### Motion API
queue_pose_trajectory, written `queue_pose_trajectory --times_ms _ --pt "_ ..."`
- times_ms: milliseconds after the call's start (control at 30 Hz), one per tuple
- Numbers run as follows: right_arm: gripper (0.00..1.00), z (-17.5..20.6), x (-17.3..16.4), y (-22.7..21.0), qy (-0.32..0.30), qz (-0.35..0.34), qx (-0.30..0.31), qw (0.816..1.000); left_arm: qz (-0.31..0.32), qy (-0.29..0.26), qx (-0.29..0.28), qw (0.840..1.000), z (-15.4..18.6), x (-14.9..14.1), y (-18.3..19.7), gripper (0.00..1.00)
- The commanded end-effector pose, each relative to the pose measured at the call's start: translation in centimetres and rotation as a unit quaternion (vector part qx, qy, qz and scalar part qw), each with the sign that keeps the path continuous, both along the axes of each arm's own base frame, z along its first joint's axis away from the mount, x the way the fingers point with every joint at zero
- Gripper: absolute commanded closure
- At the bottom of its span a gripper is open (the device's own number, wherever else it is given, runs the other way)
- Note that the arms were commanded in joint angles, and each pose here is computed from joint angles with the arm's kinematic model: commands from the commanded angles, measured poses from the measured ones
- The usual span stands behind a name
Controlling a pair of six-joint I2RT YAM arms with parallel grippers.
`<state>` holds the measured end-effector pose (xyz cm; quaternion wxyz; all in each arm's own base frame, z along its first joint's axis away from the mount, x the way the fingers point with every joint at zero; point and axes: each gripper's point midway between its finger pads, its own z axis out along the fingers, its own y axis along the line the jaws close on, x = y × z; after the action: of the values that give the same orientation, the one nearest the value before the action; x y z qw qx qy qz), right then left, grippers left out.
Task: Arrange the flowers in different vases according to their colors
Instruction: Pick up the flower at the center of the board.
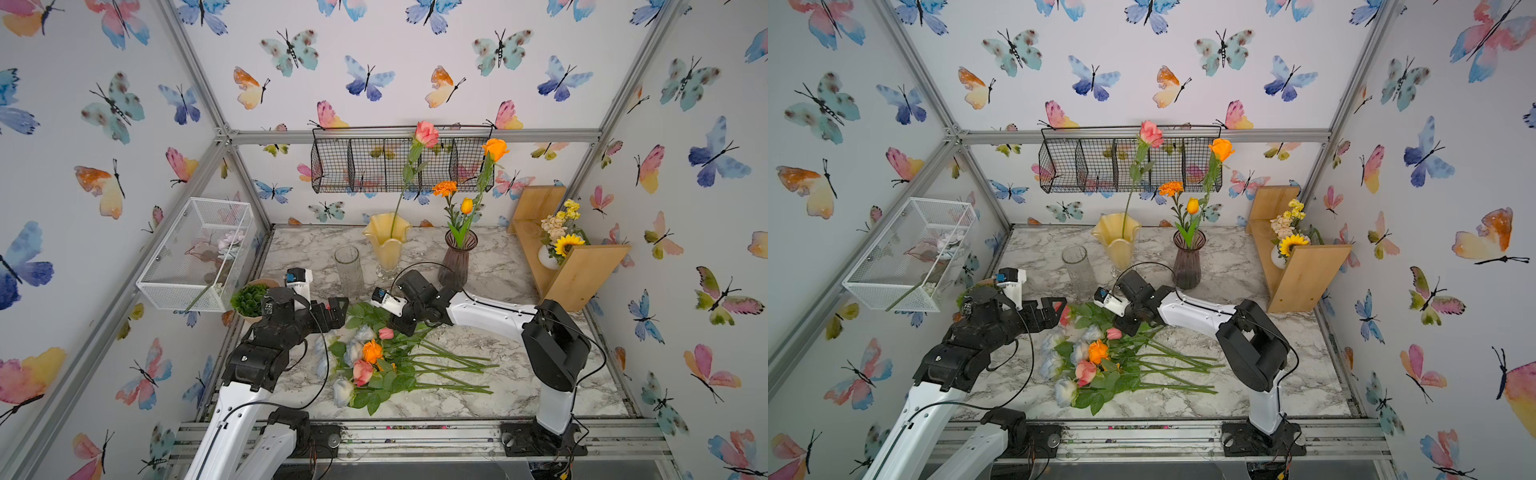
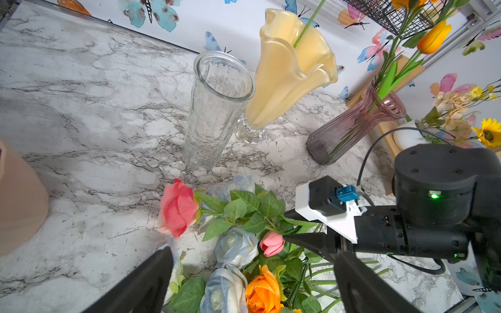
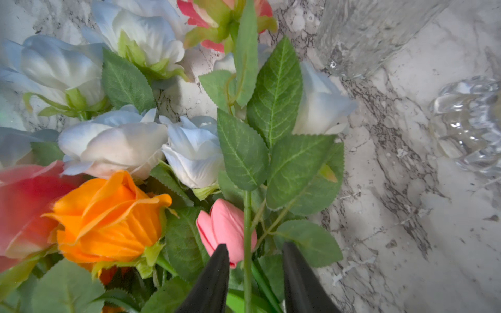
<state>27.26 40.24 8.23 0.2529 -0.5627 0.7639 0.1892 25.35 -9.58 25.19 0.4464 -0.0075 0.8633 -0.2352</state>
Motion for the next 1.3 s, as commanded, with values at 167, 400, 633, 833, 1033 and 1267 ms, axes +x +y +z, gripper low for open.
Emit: queue_pose_trajectory --times_ms 167,400,633,833,1033,1267 --pt "0.62 -1.7 -0.1 0.6 0.017 0.0 -0.015 1.0 0.013 -0.002 0.005 1.0 -0.1 0.3 0.5 0.01" --pt "0.66 -2.6 0.4 0.9 0.015 -0.003 -0.022 1.0 0.014 -0.001 0.005 1.0 -0.2 0.3 0.6 0.01" --pt "0.75 -2.5 0.5 1.1 0.013 -0.002 -0.021 1.0 0.014 -0.001 0.005 1.0 -0.1 0.3 0.6 0.01" --pt "0.76 -3.1 0.5 1.2 0.02 -0.001 -0.029 0.999 0.015 -0.004 0.005 1.0 0.0 0.2 0.6 0.01" --pt "0.96 -2.1 0.7 1.2 0.011 -0.005 -0.028 1.0 0.014 -0.004 0.005 1.0 0.0 0.2 0.6 0.01" --pt "0.98 1.9 1.4 0.7 -0.038 -0.012 -0.006 0.999 0.014 -0.005 0.004 1.0 0.0 0.2 0.6 0.01"
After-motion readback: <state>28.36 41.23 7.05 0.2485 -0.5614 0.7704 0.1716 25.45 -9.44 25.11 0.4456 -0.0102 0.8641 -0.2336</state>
